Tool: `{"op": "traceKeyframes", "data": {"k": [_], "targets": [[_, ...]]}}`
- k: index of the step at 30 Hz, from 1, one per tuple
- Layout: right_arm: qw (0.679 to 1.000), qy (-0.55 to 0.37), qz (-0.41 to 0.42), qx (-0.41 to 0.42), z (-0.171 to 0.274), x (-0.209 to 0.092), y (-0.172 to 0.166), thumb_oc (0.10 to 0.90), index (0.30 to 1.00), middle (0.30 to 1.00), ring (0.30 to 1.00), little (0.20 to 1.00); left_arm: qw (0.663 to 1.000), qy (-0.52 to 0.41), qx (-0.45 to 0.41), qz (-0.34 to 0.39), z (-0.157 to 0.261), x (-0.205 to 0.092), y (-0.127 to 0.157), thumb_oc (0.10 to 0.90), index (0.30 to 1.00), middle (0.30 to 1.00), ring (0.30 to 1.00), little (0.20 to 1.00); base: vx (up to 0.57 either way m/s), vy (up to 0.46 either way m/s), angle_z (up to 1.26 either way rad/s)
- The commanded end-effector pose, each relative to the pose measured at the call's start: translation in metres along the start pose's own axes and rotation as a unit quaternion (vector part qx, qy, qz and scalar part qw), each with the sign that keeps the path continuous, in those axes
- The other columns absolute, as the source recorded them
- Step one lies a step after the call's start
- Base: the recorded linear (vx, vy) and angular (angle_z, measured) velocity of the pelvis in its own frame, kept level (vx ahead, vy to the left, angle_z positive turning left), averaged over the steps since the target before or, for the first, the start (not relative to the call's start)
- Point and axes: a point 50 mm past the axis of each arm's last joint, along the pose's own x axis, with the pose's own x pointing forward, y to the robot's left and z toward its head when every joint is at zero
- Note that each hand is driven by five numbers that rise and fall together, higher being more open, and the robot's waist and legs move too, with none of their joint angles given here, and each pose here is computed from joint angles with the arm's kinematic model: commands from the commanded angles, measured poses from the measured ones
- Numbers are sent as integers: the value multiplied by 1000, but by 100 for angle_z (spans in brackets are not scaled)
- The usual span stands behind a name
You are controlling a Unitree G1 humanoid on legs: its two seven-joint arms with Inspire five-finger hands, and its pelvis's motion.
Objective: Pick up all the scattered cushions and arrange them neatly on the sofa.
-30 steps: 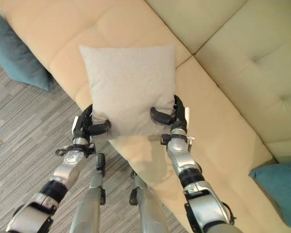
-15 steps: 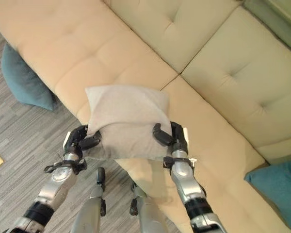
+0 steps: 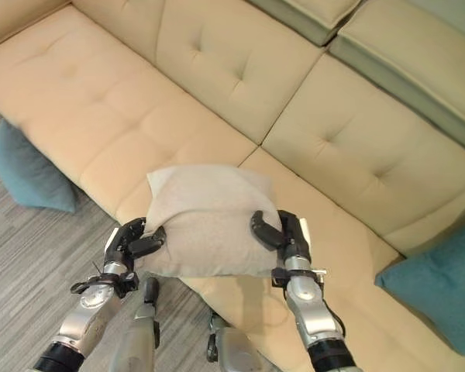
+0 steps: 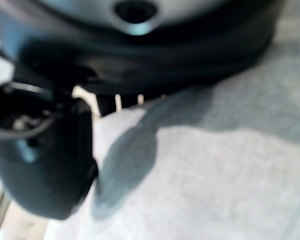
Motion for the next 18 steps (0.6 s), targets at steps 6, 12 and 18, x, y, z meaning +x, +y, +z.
{"op": "traceKeyframes", "data": {"k": [6,12,18], "targets": [[984,-147,76,61,57,-5,39,400,300,300,300,300,991,-124,26,-48,39,-18,3,400,300,300,300,300,92,348,-52],[984,-144,83,56,55,-6,41,400,300,300,300,300,991,-120,24,-50,36,-19,1,400,300,300,300,300,86,157,-31],[987,-141,64,45,50,-6,31,400,300,300,300,300,989,-132,17,-65,40,-18,-7,400,300,300,300,300,59,-21,-15]]}}
